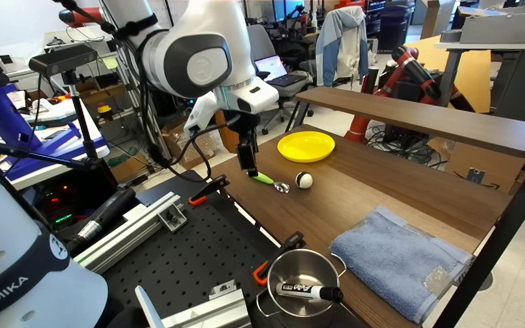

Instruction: Move the spoon to the top right corner of the table

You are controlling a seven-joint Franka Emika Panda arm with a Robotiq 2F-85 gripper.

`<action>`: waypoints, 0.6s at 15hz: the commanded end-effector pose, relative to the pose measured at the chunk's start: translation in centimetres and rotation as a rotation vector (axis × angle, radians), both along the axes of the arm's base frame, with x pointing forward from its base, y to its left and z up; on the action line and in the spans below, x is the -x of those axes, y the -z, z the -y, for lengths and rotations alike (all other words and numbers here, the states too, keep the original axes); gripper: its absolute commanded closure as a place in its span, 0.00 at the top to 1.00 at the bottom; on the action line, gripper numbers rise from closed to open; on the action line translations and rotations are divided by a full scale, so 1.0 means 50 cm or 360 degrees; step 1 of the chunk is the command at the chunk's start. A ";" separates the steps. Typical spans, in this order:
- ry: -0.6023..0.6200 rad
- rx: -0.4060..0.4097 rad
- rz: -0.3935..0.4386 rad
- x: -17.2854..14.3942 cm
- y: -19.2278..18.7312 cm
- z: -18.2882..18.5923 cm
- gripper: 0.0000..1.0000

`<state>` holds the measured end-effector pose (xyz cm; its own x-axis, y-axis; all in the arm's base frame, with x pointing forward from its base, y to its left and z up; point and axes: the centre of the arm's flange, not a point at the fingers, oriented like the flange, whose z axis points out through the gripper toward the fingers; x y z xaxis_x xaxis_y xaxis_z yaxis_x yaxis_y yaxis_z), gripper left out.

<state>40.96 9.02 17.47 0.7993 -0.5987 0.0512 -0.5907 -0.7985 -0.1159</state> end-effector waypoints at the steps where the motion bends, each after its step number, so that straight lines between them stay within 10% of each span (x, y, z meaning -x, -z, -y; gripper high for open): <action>1: 0.0035 -0.0112 0.0008 -0.029 0.071 -0.038 1.00; 9: 0.0187 -0.0296 0.0014 -0.086 0.144 -0.098 1.00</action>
<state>44.13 14.35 11.73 0.7453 -0.6636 -0.0649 -0.6599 -0.7202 -0.2142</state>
